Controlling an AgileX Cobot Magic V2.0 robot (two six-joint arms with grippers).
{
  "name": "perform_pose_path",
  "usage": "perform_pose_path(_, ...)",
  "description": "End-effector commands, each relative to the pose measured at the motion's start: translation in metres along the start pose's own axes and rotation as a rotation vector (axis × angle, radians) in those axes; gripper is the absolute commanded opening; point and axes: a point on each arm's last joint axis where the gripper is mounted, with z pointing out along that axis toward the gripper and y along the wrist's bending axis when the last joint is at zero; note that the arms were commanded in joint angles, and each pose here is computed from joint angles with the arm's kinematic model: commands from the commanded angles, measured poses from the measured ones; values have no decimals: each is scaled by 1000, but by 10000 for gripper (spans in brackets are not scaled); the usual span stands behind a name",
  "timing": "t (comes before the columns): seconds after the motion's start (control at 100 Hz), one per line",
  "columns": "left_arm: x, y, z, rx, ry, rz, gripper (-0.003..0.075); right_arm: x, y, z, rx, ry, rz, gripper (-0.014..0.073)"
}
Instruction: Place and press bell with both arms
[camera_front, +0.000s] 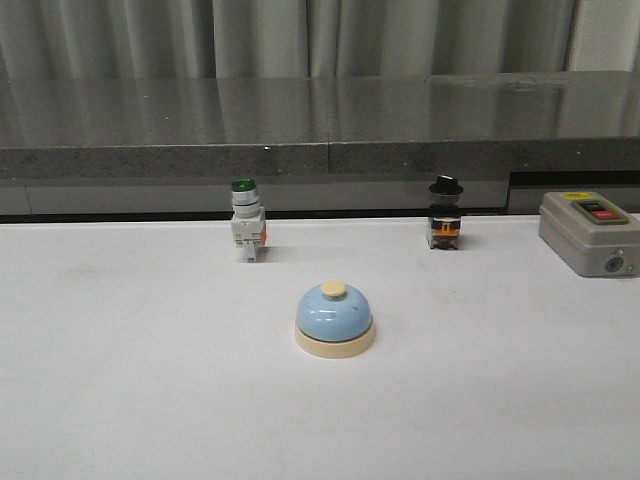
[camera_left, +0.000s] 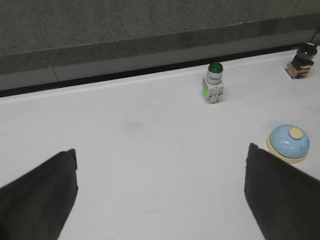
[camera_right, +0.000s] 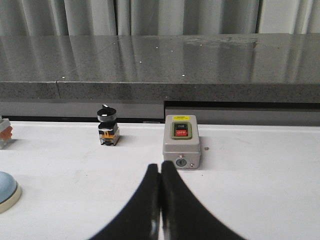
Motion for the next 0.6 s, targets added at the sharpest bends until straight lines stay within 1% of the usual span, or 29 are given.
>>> perform_pose_path(0.0, -10, 0, -14, 0, -123, -12, 628, -14, 0, -3, -1, -121, -14, -60)
perform_pose_path(0.05, -9, -1, -18, 0, -138, -11, 604, -14, 0, -3, -1, -121, -14, -60)
perform_pose_path(0.09, -9, -1, -20, 0, -145, -11, 571, -14, 0, -3, -1, -121, -14, -60)
perform_pose_path(0.12, -9, -1, -21, 0, -151, -11, 542, -14, 0, -3, -1, -121, -14, -60)
perform_pose_path(0.19, -10, -1, -22, 0, -155, -11, 447, -14, 0, -3, -1, -121, -14, -60)
perform_pose_path(0.24, -10, -1, -22, -1, -158, -9, 353, -14, 0, -3, -1, -121, -14, -60)
perform_pose_path(0.26, -10, -1, -22, -1, -159, -9, 328, -14, 0, -3, -1, -121, -14, -60)
perform_pose_path(0.31, -11, 0, -22, -2, -167, -9, 228, -14, 0, -3, -1, -121, -14, -60)
perform_pose_path(0.33, -11, 0, -22, -2, -172, -9, 203, -14, 0, -3, -1, -121, -14, -60)
perform_pose_path(0.38, -12, 0, -22, -3, -186, -9, 105, -14, 0, -3, -1, -121, -14, -60)
perform_pose_path(0.4, -13, 0, -22, -4, -192, -9, 80, -14, 0, -3, -1, -121, -14, -60)
perform_pose_path(0.45, -14, 0, -22, -4, -204, -9, -9, -14, 0, -3, -1, -121, -14, -60)
perform_pose_path(0.46, -14, 0, -22, -4, -204, -9, -20, -14, 0, -3, -1, -121, -14, -60)
perform_pose_path(0.59, -14, 0, -22, -4, -204, -9, -20, -14, 0, -3, -1, -121, -14, -60)
